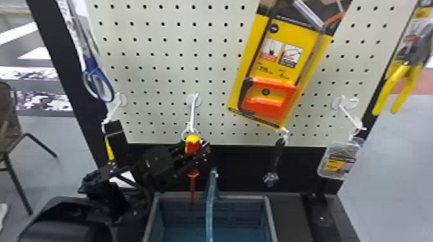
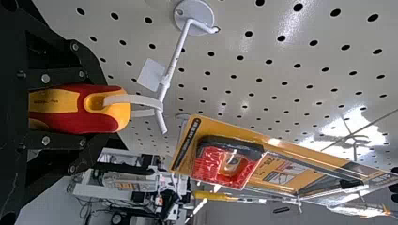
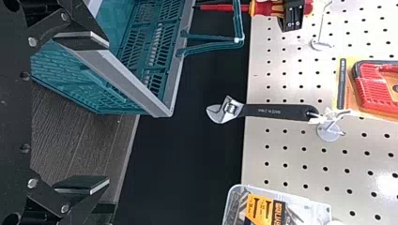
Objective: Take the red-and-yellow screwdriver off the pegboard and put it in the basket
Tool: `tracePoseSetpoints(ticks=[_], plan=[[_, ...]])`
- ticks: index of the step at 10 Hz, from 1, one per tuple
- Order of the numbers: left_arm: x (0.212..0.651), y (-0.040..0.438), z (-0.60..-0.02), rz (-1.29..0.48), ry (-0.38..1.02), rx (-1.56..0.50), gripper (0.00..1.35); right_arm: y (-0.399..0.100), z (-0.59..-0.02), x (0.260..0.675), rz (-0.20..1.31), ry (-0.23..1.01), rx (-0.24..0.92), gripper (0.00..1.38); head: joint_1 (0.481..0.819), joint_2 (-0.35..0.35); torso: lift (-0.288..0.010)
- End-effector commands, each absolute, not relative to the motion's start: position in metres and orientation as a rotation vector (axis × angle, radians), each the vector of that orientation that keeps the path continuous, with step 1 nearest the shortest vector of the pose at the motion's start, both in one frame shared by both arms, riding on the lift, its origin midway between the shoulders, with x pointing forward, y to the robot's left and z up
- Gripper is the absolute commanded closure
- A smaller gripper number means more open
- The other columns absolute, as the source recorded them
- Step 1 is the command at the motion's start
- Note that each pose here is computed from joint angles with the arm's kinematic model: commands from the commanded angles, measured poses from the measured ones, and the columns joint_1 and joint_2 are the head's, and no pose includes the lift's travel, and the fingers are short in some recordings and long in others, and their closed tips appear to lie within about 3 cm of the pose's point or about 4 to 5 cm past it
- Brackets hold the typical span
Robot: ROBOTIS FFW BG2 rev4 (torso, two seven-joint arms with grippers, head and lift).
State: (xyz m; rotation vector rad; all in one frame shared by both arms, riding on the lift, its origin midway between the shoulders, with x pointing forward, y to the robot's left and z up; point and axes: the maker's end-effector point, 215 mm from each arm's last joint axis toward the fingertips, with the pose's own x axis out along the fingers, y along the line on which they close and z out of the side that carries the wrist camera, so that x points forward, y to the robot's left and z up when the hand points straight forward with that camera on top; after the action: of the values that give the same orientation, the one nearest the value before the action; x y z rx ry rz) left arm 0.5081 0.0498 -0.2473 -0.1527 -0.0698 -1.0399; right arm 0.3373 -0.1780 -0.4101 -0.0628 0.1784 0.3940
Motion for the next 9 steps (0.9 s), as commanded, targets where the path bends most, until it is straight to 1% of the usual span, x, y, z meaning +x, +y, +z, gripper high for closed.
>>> tracePoseSetpoints(ticks=[1,9], plan=[[0.5080,0.0499,-0.2474,-1.040,-0.069,-0.153,0.98,-0.1780,-0.4104,0.3372,0.394,0.179,-0.063,0.27,0.549,0.000,-0.100],[0.5087,0.0477,-0.2451,-1.044,-0.073,-0.147,0.98,-0.1778,-0.4123,0.3371,0.396,0.182,-0.063,0.27,0.549,0.000,-0.100]])
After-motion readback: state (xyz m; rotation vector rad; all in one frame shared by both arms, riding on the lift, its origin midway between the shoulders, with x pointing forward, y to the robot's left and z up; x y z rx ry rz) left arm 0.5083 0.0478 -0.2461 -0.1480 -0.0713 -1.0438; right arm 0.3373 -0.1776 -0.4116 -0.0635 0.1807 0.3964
